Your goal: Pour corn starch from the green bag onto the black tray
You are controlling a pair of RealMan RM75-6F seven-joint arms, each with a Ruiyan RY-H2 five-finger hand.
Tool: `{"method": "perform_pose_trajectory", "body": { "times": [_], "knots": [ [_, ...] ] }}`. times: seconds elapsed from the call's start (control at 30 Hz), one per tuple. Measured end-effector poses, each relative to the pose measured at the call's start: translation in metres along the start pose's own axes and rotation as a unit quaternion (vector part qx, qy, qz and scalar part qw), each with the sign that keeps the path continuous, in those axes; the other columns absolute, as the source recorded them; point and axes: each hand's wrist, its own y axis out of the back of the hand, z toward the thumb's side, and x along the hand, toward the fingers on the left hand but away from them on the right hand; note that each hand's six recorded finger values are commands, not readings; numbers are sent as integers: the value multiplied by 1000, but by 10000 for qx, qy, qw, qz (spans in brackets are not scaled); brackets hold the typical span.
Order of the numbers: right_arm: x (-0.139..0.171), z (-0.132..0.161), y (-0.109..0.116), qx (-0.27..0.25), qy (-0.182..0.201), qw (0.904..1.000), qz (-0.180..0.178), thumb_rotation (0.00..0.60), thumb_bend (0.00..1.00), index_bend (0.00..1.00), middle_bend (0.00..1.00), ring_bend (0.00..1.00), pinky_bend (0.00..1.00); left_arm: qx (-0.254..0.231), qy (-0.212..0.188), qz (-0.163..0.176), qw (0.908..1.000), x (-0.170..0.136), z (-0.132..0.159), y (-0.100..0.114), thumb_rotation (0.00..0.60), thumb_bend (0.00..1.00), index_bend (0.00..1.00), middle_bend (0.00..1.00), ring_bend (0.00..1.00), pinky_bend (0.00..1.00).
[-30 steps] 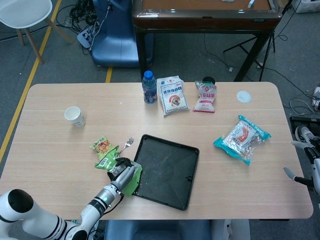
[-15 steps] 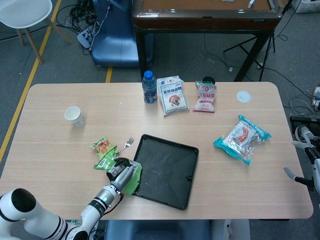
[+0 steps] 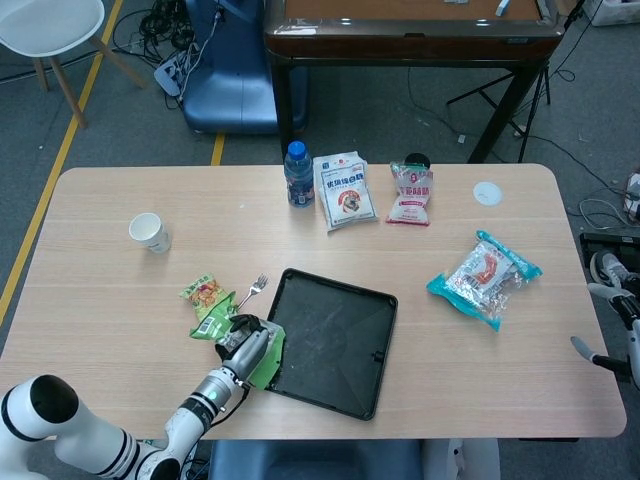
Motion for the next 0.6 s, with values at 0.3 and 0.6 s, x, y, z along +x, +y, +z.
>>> {"method": "perform_pose_trajectory", "body": {
  "times": [0.3,0.6],
  "knots": [
    [-1,-1,0,3,-11,10000,-11,600,97,281,317,154,182,-110,-62,-135,9998,-1,4,-4,600,426,430,567,572,802],
    [-1,0,1,14,-11,10000,-32,600,97,281,318,154,182,-947,11,-81,9955,-5,-15,-3,600,426,430,567,572,802]
  ]
}}
